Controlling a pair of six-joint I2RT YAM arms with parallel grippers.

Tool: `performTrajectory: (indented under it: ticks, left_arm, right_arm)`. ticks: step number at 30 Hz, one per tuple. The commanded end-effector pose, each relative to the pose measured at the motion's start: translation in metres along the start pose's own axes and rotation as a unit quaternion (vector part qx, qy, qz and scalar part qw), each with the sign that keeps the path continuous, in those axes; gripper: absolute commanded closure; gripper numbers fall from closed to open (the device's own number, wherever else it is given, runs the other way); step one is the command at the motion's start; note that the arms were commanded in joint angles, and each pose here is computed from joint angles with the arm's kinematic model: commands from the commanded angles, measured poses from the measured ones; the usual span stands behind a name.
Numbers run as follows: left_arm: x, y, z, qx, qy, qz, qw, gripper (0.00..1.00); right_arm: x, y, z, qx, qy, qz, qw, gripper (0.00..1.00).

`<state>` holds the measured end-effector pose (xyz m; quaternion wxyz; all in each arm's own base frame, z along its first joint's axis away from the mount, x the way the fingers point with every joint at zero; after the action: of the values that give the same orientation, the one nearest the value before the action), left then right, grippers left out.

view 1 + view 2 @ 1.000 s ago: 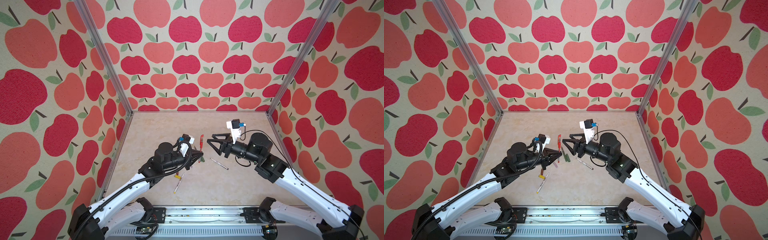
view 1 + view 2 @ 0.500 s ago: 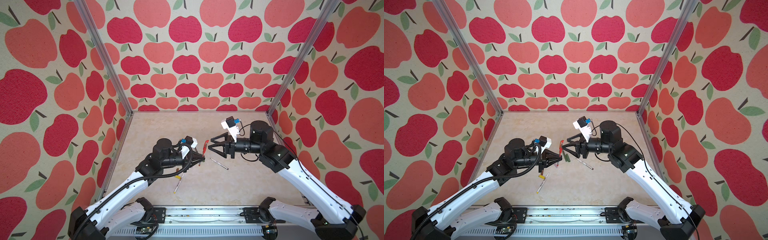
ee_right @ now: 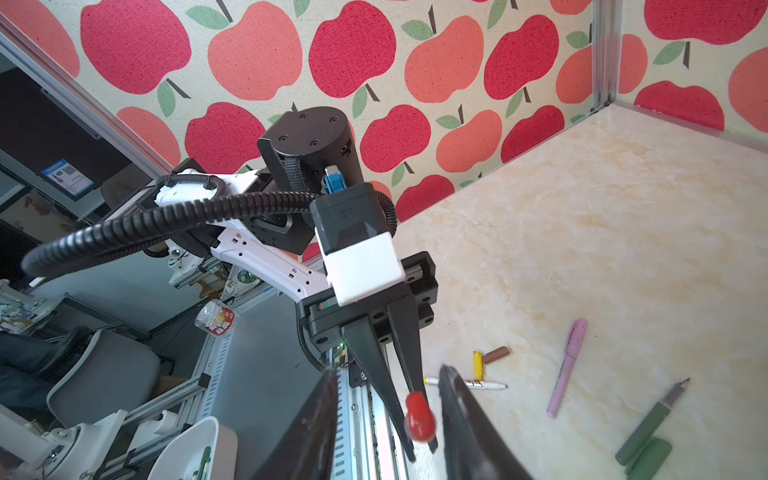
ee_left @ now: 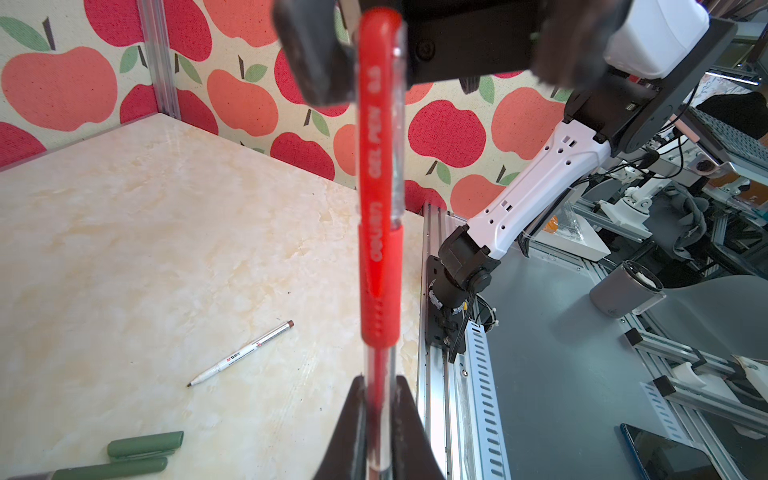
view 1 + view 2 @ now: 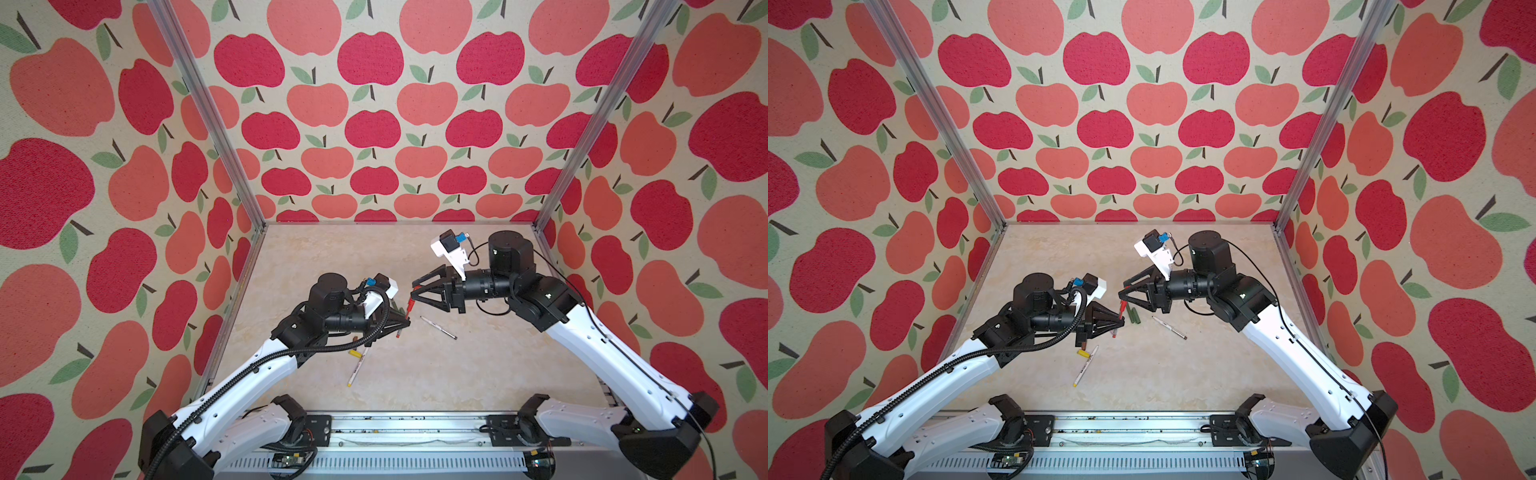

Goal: Insert the pens into the pen caps

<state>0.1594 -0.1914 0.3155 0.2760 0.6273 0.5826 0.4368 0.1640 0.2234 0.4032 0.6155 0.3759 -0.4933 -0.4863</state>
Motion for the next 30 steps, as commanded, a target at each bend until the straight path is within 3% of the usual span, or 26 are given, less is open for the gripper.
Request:
performTrajectory:
  ticks: [1, 21, 30]
  left_arm:
    - [0.004, 0.009, -0.007, -0.021, -0.013, 0.000, 1.000, 0.98]
    - [0.006, 0.021, -0.009, -0.036, 0.011, -0.001, 0.999, 0.98]
    - [0.018, 0.044, -0.009, -0.028, 0.015, -0.050, 0.998, 0.99]
  right_arm:
    - [0.000, 0.002, 0.003, 0.002, 0.016, 0.010, 1.000, 0.61]
    - [-0.010, -0.005, 0.003, -0.009, 0.031, 0.049, 0.998, 0.99]
    - [-0.024, -0.021, 0.004, -0.005, 0.026, 0.096, 0.995, 1.00]
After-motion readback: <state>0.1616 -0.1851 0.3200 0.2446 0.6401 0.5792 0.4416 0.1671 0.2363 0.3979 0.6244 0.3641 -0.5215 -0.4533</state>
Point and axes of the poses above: each gripper's point midway between its finger pads, its own x axis back along the fingers, its own z axis along the line the jaws close on, y = z × x, the point moved 10 cm from there along x, back along the fingers, and after that the axes turned 13 degrees about x, right-handed, at the moved point
